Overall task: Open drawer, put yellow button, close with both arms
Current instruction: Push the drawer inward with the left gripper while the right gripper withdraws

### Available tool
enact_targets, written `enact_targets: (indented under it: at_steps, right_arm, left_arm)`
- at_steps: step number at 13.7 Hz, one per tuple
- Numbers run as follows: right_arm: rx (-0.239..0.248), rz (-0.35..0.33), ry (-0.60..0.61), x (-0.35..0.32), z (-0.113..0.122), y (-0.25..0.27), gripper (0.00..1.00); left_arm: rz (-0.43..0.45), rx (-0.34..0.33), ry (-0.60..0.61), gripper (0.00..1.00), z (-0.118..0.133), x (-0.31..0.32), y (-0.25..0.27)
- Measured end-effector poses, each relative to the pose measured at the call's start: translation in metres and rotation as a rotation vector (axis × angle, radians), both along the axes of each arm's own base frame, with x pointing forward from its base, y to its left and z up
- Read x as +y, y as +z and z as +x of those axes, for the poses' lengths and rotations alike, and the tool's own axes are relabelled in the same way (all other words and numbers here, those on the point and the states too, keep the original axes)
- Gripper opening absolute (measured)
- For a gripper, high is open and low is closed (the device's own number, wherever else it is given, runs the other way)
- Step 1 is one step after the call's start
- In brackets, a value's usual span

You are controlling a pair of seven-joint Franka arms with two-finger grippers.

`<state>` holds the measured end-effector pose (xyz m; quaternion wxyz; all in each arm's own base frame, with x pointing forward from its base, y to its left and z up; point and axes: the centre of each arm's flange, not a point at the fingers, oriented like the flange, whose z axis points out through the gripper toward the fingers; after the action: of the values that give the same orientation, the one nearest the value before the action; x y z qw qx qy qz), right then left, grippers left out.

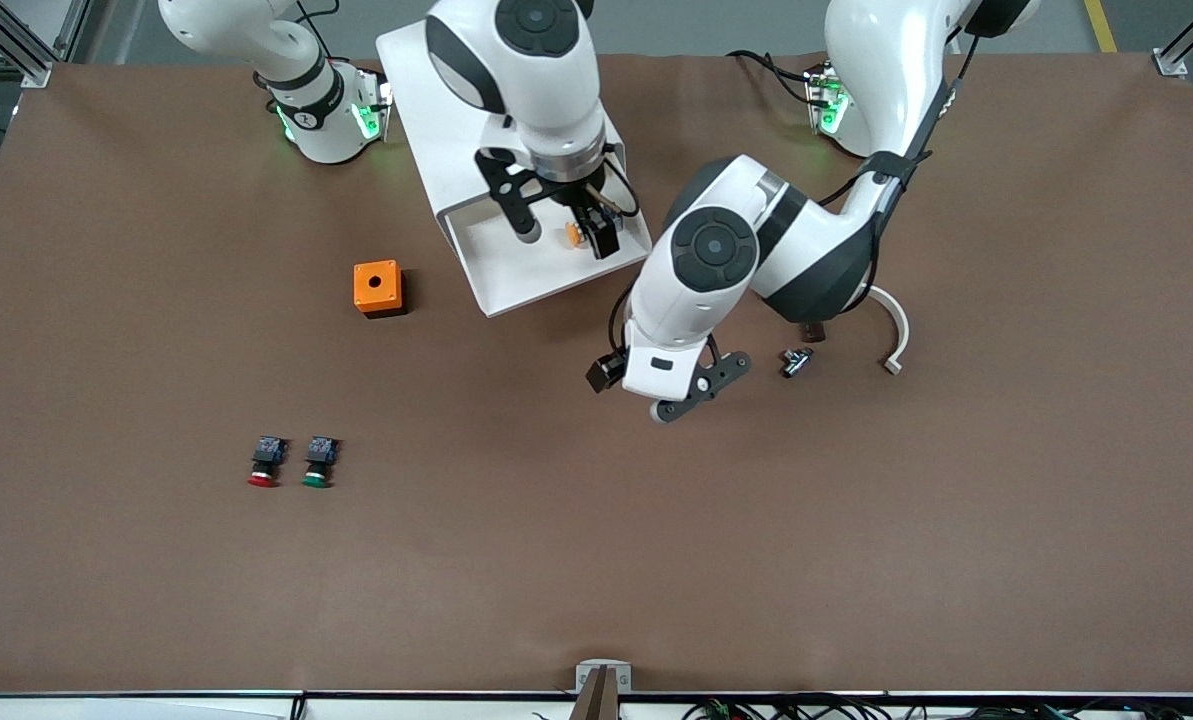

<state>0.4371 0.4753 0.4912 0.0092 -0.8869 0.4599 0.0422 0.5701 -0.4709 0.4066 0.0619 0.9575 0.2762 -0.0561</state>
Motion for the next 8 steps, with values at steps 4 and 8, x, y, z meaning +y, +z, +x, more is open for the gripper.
enact_targets:
  at_steps: [4,8]
  right_arm:
    - [0.047,-0.013,0.303,-0.08,0.058,0.046,1.0]
    - [0.07,0.02,0.518,-0.197,0.119,0.071,1.0]
  left_arm:
    - [0.058,0.012,-0.082,1.0,-0.039,-0.034,-0.024]
    - [0.076,0.029,-0.143,1.0,-0.073,-0.062,-0.036]
